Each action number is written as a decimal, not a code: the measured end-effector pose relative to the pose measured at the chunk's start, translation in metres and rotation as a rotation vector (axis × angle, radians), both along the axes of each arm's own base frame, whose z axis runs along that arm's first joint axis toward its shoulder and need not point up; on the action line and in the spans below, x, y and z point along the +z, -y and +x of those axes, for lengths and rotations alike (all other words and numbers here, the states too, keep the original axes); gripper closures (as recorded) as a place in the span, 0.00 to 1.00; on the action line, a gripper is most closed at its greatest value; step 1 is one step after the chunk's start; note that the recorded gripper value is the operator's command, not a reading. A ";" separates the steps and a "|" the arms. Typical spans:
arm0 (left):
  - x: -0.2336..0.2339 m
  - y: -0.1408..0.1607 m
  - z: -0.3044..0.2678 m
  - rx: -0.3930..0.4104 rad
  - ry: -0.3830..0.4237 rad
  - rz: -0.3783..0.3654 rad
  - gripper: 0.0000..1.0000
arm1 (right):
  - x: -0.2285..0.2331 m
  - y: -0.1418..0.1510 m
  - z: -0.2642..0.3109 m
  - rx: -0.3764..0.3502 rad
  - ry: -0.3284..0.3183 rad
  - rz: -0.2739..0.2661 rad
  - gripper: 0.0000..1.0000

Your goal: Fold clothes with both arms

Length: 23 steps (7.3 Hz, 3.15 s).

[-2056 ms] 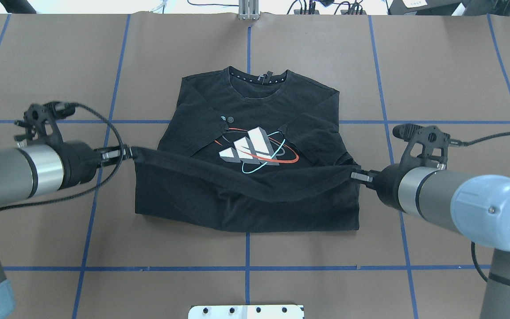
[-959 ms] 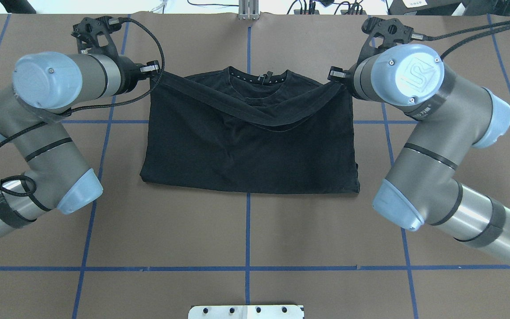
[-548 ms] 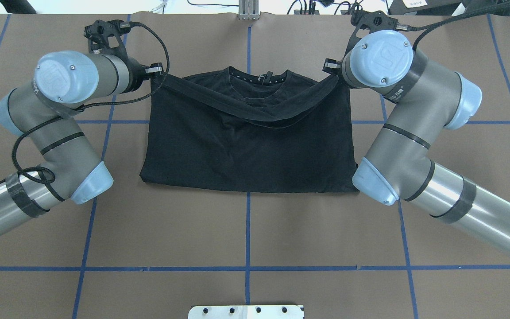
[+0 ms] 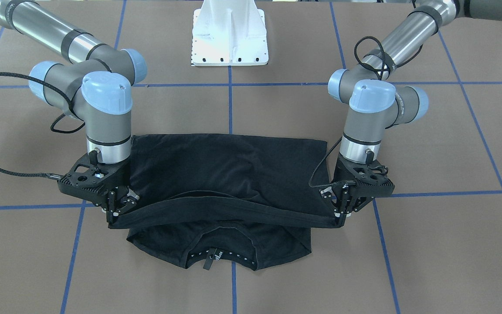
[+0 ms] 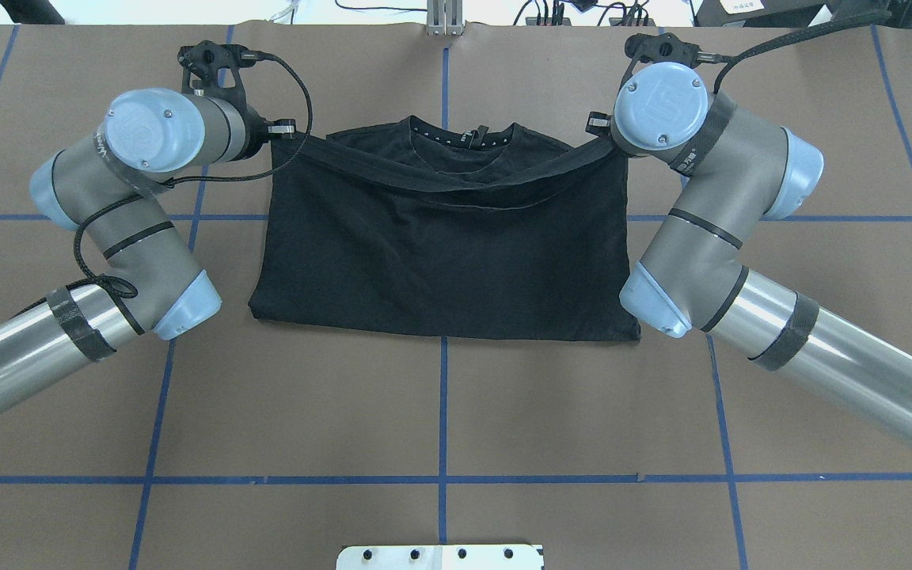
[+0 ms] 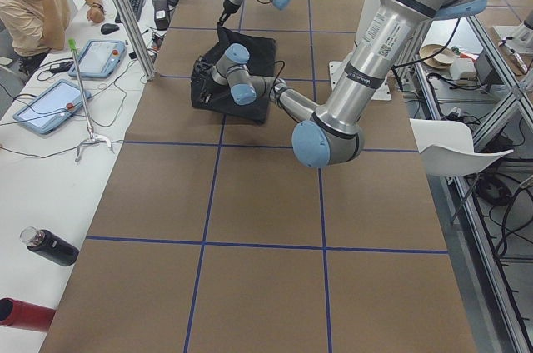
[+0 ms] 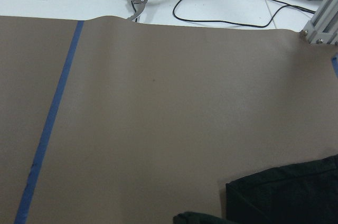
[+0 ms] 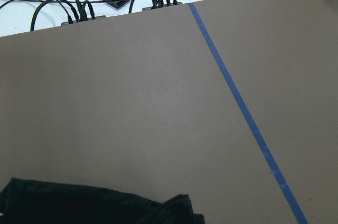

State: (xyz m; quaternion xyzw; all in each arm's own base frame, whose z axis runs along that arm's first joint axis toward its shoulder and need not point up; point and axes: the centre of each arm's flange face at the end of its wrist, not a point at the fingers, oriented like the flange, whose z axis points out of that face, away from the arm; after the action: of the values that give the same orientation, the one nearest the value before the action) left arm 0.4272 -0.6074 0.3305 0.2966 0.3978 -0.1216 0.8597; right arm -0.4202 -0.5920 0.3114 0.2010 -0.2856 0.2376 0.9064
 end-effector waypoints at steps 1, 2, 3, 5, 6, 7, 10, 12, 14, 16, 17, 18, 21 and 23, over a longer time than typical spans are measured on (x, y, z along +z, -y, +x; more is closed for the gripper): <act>-0.001 0.006 -0.007 -0.002 0.005 0.010 1.00 | 0.001 0.003 0.004 0.001 -0.005 0.001 1.00; -0.003 0.010 -0.012 -0.003 0.010 0.018 1.00 | 0.004 0.004 0.007 0.002 -0.010 0.000 1.00; -0.004 0.012 -0.015 0.000 0.018 0.026 0.92 | 0.009 0.006 0.007 0.000 -0.020 -0.004 0.80; -0.005 0.013 -0.016 0.003 0.020 0.033 0.00 | 0.017 0.007 0.005 -0.006 -0.035 -0.013 0.00; -0.006 0.013 -0.017 0.013 0.014 0.036 0.00 | 0.018 0.009 0.004 -0.013 -0.035 -0.017 0.00; -0.009 0.009 -0.019 0.050 0.005 0.054 0.00 | 0.014 0.010 0.006 -0.046 -0.018 -0.026 0.00; -0.005 -0.041 -0.052 0.199 -0.040 0.117 0.00 | -0.013 -0.006 0.023 -0.159 0.064 -0.011 0.00; 0.006 -0.084 -0.047 0.284 -0.097 0.114 0.00 | -0.025 -0.034 0.020 -0.198 0.092 0.018 0.00; 0.023 -0.139 -0.001 0.340 -0.200 0.073 0.00 | -0.027 -0.045 0.014 -0.213 0.099 0.027 0.00; 0.038 -0.161 0.023 0.345 -0.222 0.041 0.00 | -0.028 -0.047 0.012 -0.216 0.100 0.029 0.00; 0.049 -0.164 0.025 0.345 -0.211 0.029 0.00 | -0.029 -0.048 0.011 -0.217 0.101 0.030 0.00; 0.061 -0.166 0.023 0.346 -0.195 0.020 0.00 | -0.029 -0.049 0.011 -0.218 0.100 0.030 0.00; 0.078 -0.170 0.018 0.346 -0.173 0.008 0.17 | -0.028 -0.051 0.008 -0.219 0.100 0.030 0.00; 0.078 -0.170 0.015 0.331 -0.177 0.010 0.40 | -0.028 -0.052 0.006 -0.215 0.100 0.030 0.00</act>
State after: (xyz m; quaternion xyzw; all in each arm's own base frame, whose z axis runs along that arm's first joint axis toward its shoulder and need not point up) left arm 0.4426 -0.4376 0.4089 0.2197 0.5156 -0.0021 0.8281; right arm -0.4140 -0.5397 0.2830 0.1707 -0.3537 0.1442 0.9083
